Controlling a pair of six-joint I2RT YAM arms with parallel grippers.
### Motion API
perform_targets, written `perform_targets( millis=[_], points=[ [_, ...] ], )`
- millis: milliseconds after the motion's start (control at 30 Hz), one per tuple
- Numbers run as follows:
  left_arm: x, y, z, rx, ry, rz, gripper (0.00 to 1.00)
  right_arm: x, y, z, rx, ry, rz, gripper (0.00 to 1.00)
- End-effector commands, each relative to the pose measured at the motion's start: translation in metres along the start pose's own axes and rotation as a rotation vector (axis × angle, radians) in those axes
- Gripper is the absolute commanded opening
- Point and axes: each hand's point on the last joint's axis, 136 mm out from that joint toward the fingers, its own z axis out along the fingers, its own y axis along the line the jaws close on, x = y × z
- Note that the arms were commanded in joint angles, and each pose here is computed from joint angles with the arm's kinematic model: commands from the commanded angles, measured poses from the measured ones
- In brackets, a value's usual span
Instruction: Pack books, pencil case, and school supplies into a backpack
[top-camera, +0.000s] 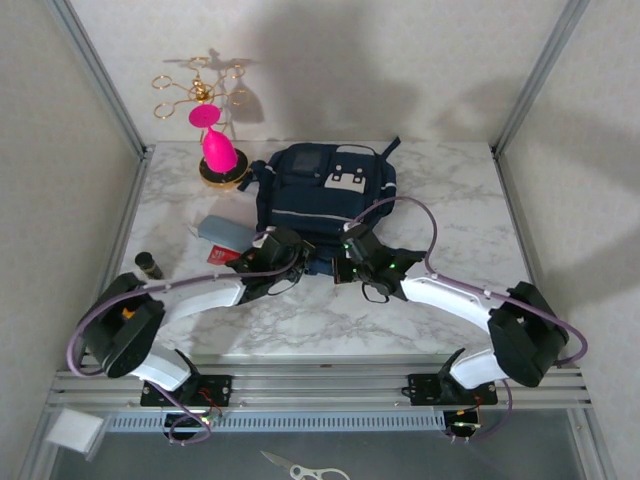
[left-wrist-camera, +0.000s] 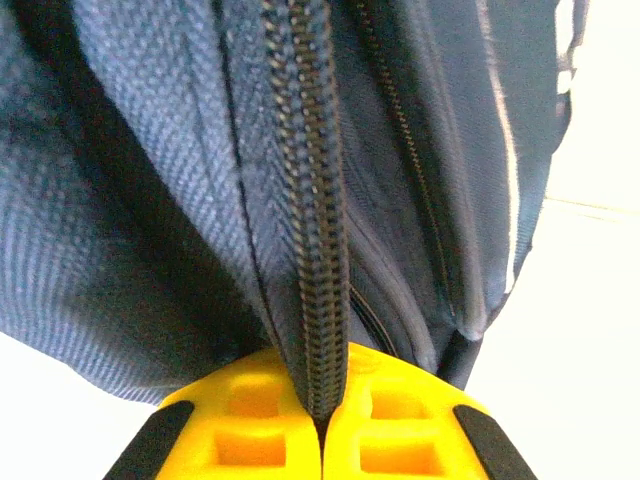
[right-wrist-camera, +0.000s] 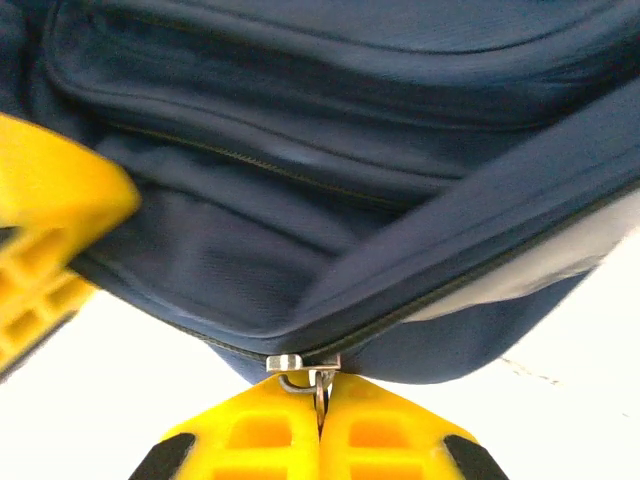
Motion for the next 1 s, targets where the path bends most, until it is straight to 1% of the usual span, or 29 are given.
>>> perform_targets(
  millis=[0, 100, 167, 267, 433, 500, 633, 667, 700, 733, 800, 833, 867, 933, 967],
  points=[
    [-0.070, 0.003, -0.031, -0.021, -0.256, 0.033, 0.00, 0.013, -0.052, -0.023, 0.201, 0.053, 0.060, 0.00],
    [-0.081, 0.013, -0.038, -0.025, -0.236, 0.036, 0.00, 0.012, -0.075, -0.033, 0.241, 0.050, 0.118, 0.00],
    [-0.090, 0.020, -0.045, -0.050, -0.257, 0.055, 0.00, 0.006, -0.090, -0.040, 0.265, 0.028, 0.160, 0.00],
    [-0.098, 0.020, -0.055, -0.051, -0.279, 0.077, 0.00, 0.000, -0.109, -0.043, 0.306, 0.021, 0.200, 0.00],
    [-0.102, 0.010, -0.066, -0.030, -0.288, 0.120, 0.00, -0.001, -0.142, -0.029, 0.363, 0.036, 0.259, 0.00],
    [-0.100, 0.008, -0.067, -0.020, -0.280, 0.129, 0.00, -0.011, -0.150, -0.024, 0.355, 0.005, 0.283, 0.00],
    [-0.098, 0.009, -0.064, -0.028, -0.262, 0.155, 0.00, -0.039, -0.176, -0.013, 0.411, -0.054, 0.333, 0.00],
    [-0.098, 0.008, -0.063, -0.031, -0.258, 0.157, 0.00, -0.045, -0.179, -0.009, 0.403, -0.057, 0.342, 0.00],
    [-0.096, 0.005, -0.062, -0.021, -0.247, 0.166, 0.00, -0.051, -0.174, -0.005, 0.373, -0.063, 0.326, 0.00],
    [-0.093, 0.001, -0.061, -0.004, -0.232, 0.171, 0.00, -0.056, -0.162, -0.001, 0.305, -0.063, 0.301, 0.00],
    [-0.091, -0.005, -0.060, 0.013, -0.216, 0.177, 0.00, -0.056, -0.129, 0.002, 0.174, -0.056, 0.251, 0.00],
    [-0.090, -0.008, -0.060, 0.019, -0.214, 0.179, 0.00, -0.052, -0.105, 0.003, 0.098, -0.045, 0.194, 0.00],
    [-0.091, -0.009, -0.060, 0.020, -0.214, 0.177, 0.00, -0.044, -0.088, 0.005, 0.067, -0.025, 0.148, 0.00],
    [-0.089, -0.013, -0.060, 0.037, -0.207, 0.173, 0.00, -0.026, -0.063, 0.008, -0.025, 0.004, 0.077, 0.00],
    [-0.088, -0.013, -0.060, 0.042, -0.202, 0.172, 0.00, -0.018, -0.054, 0.008, -0.087, 0.002, 0.071, 0.00]
  ],
)
